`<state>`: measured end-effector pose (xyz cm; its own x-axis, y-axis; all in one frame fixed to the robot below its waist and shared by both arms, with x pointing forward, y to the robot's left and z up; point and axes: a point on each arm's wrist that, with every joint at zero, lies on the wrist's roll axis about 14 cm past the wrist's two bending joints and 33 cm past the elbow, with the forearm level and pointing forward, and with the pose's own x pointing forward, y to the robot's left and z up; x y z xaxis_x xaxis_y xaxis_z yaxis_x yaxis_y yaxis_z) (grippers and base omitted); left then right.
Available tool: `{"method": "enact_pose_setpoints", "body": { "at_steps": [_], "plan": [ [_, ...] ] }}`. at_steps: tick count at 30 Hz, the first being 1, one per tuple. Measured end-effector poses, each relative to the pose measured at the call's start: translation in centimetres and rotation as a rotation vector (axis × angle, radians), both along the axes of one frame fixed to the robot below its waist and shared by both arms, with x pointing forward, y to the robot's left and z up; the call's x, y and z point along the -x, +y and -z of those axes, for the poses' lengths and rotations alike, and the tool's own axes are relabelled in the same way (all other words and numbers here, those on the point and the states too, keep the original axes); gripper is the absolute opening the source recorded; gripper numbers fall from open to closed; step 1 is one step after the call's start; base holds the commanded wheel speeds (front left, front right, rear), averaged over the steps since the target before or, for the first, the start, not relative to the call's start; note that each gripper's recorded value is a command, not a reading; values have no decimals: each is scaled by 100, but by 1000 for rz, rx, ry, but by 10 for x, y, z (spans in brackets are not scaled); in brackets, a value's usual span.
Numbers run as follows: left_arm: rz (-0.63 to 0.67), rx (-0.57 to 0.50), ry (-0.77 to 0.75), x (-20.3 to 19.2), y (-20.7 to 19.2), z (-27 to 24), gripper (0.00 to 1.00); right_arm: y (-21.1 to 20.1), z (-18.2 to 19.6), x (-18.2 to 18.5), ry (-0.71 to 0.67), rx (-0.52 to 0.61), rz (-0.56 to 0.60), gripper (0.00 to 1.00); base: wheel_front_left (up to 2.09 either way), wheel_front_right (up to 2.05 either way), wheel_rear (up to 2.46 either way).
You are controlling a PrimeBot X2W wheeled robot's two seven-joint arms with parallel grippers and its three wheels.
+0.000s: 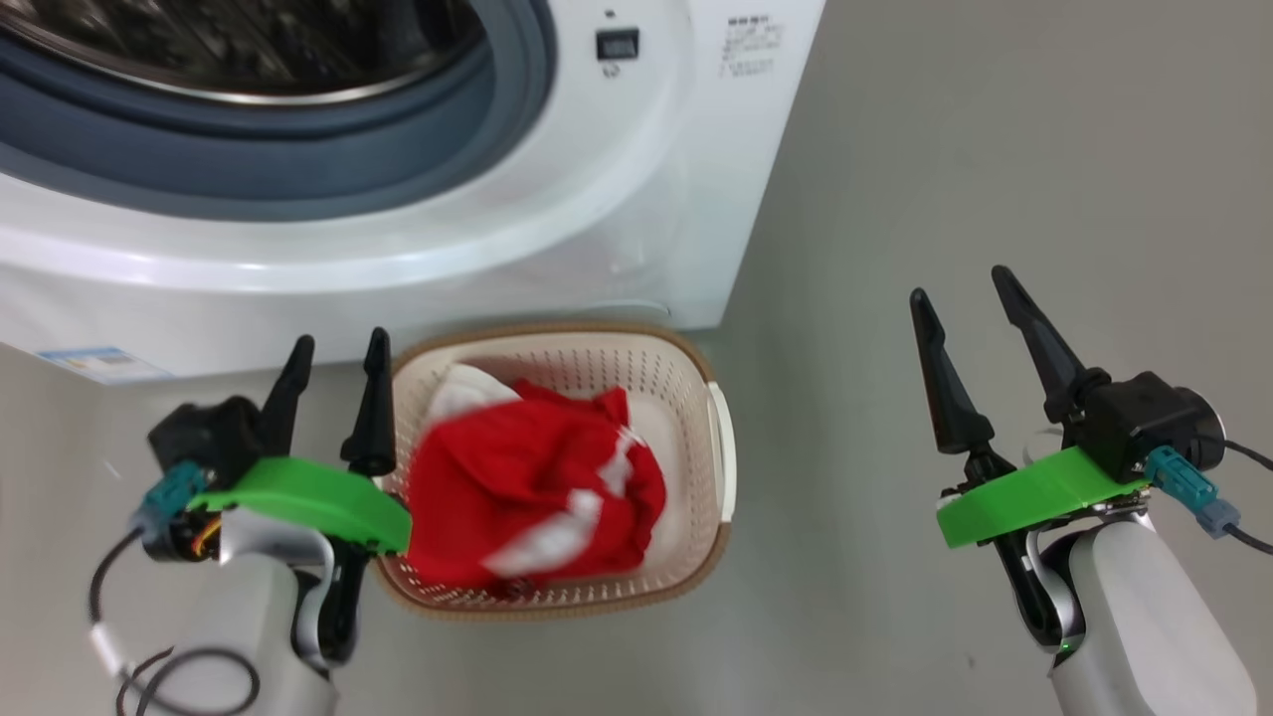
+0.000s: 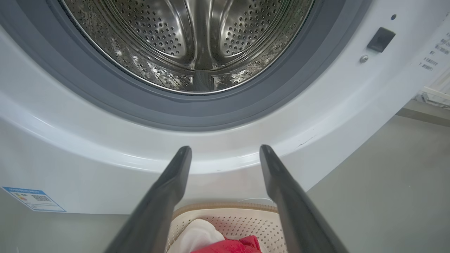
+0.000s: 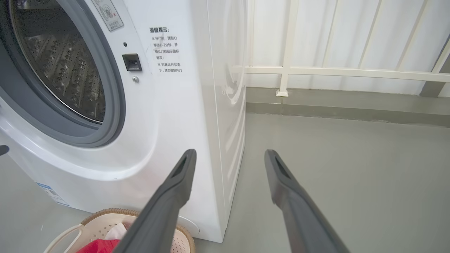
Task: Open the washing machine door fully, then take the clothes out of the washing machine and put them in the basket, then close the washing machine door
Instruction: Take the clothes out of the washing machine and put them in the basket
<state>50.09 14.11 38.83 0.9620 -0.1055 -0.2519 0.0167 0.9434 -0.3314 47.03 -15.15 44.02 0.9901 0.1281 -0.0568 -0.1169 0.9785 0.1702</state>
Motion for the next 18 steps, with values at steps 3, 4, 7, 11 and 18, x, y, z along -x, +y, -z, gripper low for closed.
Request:
{"method": "enact_pose_setpoints", "body": {
  "at_steps": [3, 4, 7, 11, 18],
  "plan": [
    [-17, -7, -98, 6, 7, -32, 100, 3, -10, 3, -22, -2, -8, 100, 0, 0, 0],
    [-15, -20, -120, 9, 9, -39, 100, 5, -14, 5, -29, -3, -11, 100, 0, 0, 0],
    [-20, -49, -169, 22, 13, -55, 100, 7, -24, 8, -50, 2, -18, 100, 0, 0, 0],
    [-57, -84, -230, 34, 26, -78, 100, 5, -40, 12, -89, 10, -11, 100, 0, 0, 0],
    [-100, -119, -315, 62, 41, -110, 100, -5, -61, 32, -136, 18, 16, 100, 0, 0, 0]
  ]
}}
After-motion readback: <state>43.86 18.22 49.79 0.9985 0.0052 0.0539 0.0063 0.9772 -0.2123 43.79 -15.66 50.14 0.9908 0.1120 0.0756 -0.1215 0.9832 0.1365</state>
